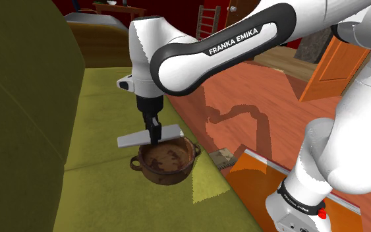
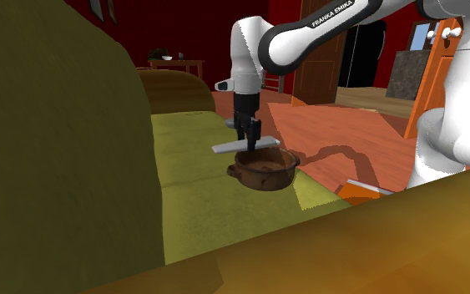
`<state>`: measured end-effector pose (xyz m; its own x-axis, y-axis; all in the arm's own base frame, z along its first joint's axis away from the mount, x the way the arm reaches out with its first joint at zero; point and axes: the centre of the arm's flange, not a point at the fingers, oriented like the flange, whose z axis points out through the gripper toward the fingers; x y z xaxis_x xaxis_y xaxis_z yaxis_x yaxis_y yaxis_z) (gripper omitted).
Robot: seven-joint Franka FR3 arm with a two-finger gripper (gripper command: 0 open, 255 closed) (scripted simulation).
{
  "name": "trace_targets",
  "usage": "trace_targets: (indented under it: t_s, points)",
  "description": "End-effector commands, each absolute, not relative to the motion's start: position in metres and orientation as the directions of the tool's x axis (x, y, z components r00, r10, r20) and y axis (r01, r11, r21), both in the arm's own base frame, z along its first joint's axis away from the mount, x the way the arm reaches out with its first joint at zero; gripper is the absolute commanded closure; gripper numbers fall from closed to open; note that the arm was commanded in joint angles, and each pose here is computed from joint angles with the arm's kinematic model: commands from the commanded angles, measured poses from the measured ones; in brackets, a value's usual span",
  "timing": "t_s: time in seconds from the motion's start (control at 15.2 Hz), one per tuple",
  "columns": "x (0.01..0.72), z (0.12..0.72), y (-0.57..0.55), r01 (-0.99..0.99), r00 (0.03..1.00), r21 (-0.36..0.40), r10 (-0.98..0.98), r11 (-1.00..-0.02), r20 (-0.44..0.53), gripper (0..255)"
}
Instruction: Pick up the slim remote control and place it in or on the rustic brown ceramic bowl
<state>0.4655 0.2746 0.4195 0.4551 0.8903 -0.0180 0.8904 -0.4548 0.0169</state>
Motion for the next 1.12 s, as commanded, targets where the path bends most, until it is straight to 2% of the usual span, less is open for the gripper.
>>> trace_targets:
  t_s: [0.0, 0.46, 0.53, 0.86, 1.06]
  points:
    - [0.466, 0.410, 0.275, 0.890, 0.455, 0.017, 0.890, -0.455, -0.017, 255]
    - [0.466, 0.410, 0.275, 0.890, 0.455, 0.017, 0.890, -0.455, -0.017, 255]
    - [0.466, 0.410, 0.275, 0.890, 0.455, 0.017, 0.890, -0.455, -0.017, 0]
    - [0.466, 0.410, 0.275, 0.890, 0.455, 0.017, 0.890, -0.455, -0.017, 0]
    - [0.465, 0.450, 0.276, 0.890, 0.455, 0.017, 0.890, -0.455, -0.017, 0]
